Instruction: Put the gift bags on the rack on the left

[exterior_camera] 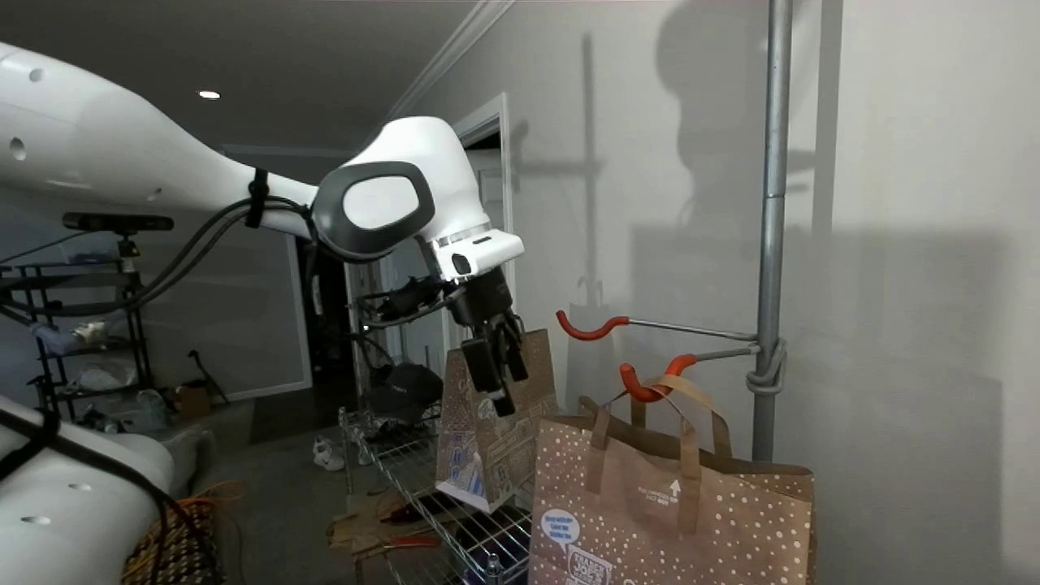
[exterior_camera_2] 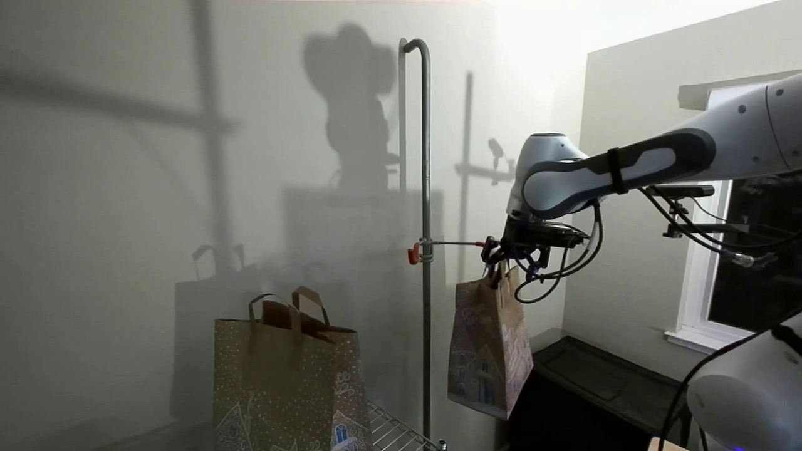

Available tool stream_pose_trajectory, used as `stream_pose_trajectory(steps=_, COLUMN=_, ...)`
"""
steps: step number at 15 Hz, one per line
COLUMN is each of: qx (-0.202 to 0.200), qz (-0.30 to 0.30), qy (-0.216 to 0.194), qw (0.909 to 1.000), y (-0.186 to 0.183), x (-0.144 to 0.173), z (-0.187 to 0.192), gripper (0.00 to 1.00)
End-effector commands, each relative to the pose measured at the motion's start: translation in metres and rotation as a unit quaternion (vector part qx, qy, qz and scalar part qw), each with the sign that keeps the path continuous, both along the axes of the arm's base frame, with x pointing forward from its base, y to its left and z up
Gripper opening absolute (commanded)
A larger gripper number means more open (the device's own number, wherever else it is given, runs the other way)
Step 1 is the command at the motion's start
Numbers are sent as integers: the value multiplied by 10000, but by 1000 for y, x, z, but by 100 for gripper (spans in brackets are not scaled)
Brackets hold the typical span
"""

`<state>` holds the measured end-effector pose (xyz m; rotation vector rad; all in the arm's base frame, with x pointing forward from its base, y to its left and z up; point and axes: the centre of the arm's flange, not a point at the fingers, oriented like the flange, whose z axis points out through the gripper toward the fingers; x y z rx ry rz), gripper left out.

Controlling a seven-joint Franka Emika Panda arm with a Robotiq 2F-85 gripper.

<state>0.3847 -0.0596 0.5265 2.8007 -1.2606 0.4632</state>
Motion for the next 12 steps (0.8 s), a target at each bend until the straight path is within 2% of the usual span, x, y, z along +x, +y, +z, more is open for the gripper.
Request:
stream_pose_trajectory(steps=1, qx=-310, qz=-898, qy=-38, qw=9955, y=17, x=16, z=21, gripper=100)
stream_pose_trajectory(steps=4, qx=-395, qz=-1292, qy=-78, qw=9908, y=34, x=32, z=31, gripper=100)
stream_pose_trajectory(steps=6, qx=-628, qz=-1637, qy=34, qw=9845, y=32, x=35, z=29, gripper=100)
stream_pose_trajectory(steps=9, qx=-691, qz=-1858, qy=169, qw=9800, y=14, x=41, z=14, gripper=100)
stream_pose_trajectory(steps=12, qx=-839, qz=-1839, qy=170, qw=9792, y=-22, x=54, z=6, gripper=100)
